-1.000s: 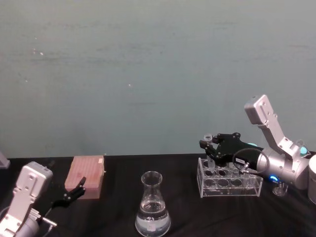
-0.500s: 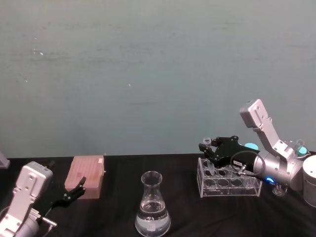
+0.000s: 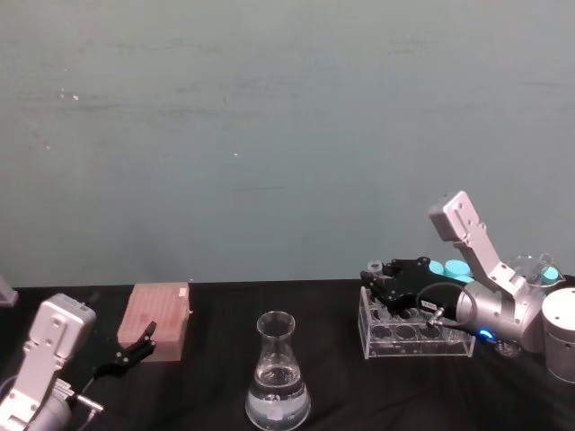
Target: Pour the liquid from the test tube into the beaker using one hand.
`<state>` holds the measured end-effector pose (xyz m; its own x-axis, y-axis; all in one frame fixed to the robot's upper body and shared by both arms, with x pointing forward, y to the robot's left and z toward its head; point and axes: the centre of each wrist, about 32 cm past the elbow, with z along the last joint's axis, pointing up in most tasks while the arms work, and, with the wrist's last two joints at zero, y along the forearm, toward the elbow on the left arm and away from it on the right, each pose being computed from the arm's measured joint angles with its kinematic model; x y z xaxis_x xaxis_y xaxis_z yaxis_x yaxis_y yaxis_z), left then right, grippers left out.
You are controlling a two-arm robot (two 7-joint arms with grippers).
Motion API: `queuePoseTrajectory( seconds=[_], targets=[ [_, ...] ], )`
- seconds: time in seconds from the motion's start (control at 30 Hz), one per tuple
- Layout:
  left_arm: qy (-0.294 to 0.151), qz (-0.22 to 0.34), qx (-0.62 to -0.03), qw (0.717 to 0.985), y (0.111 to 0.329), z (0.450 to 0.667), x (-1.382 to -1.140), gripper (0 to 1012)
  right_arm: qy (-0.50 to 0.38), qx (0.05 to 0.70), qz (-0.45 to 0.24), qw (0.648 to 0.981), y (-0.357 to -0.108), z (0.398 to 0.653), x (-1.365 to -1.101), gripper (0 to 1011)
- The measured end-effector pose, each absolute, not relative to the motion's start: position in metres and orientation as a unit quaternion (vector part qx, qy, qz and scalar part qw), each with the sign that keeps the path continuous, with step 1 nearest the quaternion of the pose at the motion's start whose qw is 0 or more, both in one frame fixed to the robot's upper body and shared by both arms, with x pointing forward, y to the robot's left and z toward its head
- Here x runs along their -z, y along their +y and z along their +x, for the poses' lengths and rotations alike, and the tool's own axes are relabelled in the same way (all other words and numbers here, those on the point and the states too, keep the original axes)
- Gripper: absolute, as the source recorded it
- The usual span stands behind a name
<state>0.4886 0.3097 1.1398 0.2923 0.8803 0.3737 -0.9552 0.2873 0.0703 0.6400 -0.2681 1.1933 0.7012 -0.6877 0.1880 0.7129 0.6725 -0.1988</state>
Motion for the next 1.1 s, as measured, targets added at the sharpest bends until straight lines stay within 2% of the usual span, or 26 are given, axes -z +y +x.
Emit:
queuePoseTrajectory(
  seconds=[0.67,0.93,0.97,1.07,1.1],
  targets=[
    [-0.132,0.142,-0.580,0.791,0.3097,0.4886,-1.1398,1000,-0.053,0.380,-0.127,0.915,-0.2687,0.6394,-1.1906,225],
    [-0.132,0.141,-0.580,0.791,0.3097,0.4886,-1.1398,1000,-0.052,0.380,-0.127,0.915,-0.2689,0.6395,-1.1908,411],
    [-0.132,0.142,-0.580,0.791,0.3096,0.4886,-1.1398,1000,-0.052,0.380,-0.127,0.915,-0.2688,0.6395,-1.1908,471],
    [-0.132,0.141,-0.580,0.791,0.3097,0.4886,-1.1398,1000,-0.052,0.380,-0.127,0.915,-0.2689,0.6395,-1.1908,529],
    [-0.132,0.141,-0.580,0.791,0.3097,0.4886,-1.1398,1000,-0.052,0.380,-0.127,0.915,-0.2689,0.6395,-1.1908,586]
  ],
)
